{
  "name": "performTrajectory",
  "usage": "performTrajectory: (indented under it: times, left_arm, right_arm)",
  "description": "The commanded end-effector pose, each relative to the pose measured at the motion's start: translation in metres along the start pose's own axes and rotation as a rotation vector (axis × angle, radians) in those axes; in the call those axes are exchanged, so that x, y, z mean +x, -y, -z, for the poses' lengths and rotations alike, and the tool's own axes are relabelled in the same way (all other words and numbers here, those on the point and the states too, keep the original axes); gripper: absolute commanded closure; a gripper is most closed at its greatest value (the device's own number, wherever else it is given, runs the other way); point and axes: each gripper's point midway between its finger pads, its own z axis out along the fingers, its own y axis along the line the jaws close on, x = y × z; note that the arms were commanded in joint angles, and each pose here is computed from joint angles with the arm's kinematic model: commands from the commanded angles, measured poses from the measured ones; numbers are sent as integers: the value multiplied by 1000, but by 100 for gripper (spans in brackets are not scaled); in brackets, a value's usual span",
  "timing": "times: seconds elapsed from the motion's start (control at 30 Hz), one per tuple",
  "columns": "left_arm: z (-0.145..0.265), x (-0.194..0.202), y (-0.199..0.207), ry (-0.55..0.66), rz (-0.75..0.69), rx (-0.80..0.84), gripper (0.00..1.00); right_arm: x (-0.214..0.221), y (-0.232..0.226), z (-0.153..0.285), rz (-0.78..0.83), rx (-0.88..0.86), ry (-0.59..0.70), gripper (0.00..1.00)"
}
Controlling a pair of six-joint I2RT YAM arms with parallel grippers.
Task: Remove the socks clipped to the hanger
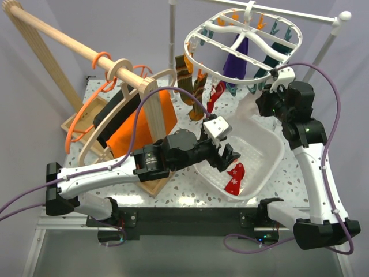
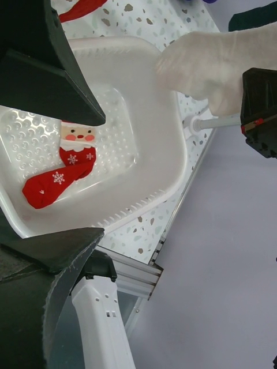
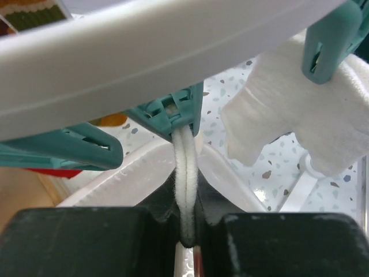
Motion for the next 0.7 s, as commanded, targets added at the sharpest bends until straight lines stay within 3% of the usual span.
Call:
performTrajectory:
  times: [0.0,0.03,0.23,0.67]
  left_arm:
    - [-5,-11,-2,50,14,-15,24]
    - [-12,-9,-7,40,12,-49,24]
    - [-38,-8,-23,57,13,-169,20]
    - [-72,-20,-26,145,-19,-219,4]
  right_arm:
    - [-13,-23,25,-64,-105,7,96]
    - [-21,-26,32,-71,-117,19,99]
    - [-29,-44,61,-168,-182,-44,100]
    - [-37,-70,97,-272,-286,-154,100]
